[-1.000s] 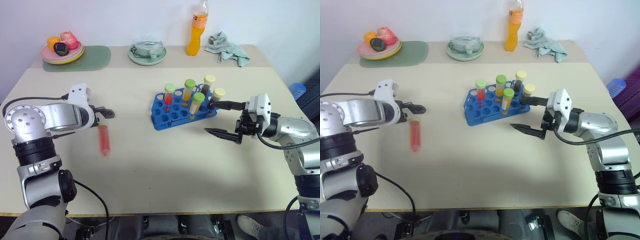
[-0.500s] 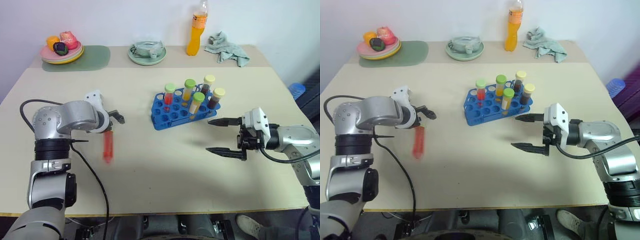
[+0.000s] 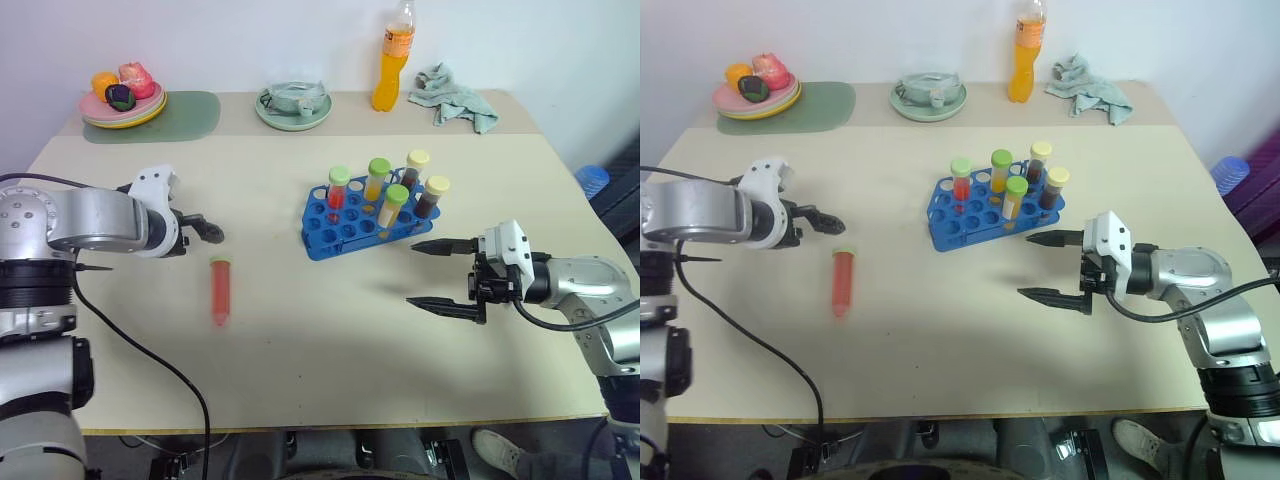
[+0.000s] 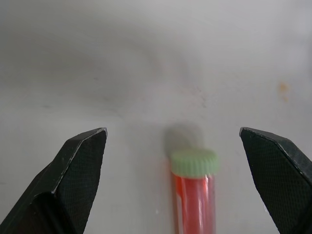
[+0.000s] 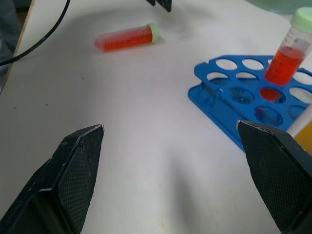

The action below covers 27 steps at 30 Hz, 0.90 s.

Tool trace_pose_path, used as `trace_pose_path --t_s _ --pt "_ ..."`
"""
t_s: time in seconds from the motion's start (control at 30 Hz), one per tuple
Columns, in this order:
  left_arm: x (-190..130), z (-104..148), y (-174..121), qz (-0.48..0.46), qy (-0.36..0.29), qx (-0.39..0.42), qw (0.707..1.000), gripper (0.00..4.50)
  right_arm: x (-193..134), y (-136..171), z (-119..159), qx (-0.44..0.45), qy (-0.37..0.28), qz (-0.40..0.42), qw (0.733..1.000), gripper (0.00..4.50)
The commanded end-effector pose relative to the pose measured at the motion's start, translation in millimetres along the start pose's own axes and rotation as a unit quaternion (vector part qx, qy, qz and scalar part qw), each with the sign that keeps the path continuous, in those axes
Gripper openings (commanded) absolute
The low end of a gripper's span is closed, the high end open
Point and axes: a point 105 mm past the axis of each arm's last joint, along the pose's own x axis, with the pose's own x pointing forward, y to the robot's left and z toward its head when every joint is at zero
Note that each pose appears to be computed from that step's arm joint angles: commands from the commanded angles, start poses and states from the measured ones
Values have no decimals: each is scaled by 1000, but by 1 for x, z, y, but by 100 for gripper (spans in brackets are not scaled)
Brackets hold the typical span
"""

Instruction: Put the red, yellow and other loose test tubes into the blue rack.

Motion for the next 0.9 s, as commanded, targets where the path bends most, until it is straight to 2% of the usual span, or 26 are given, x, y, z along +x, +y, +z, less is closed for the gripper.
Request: trace_pose_path --t_s 0.03,0.2,0.47,0.7,0.9 --pt "-5 -7 -15 -69 27 39 996 450 3 -3 3 -18 -4 4 1000 446" --pt "-9 -23 -23 -124 95 70 985 450 2 -4 3 -22 -3 4 1000 446" --pt "-19 -34 -21 -140 171 80 972 450 -1 1 0 -17 0 -1 1000 446" --pt "-15 -32 -13 -113 198 60 972 450 0 1 0 -14 -3 -4 1000 446" --pt "-6 -27 -15 -96 195 55 975 450 -1 -1 1 -15 -5 -9 1000 446"
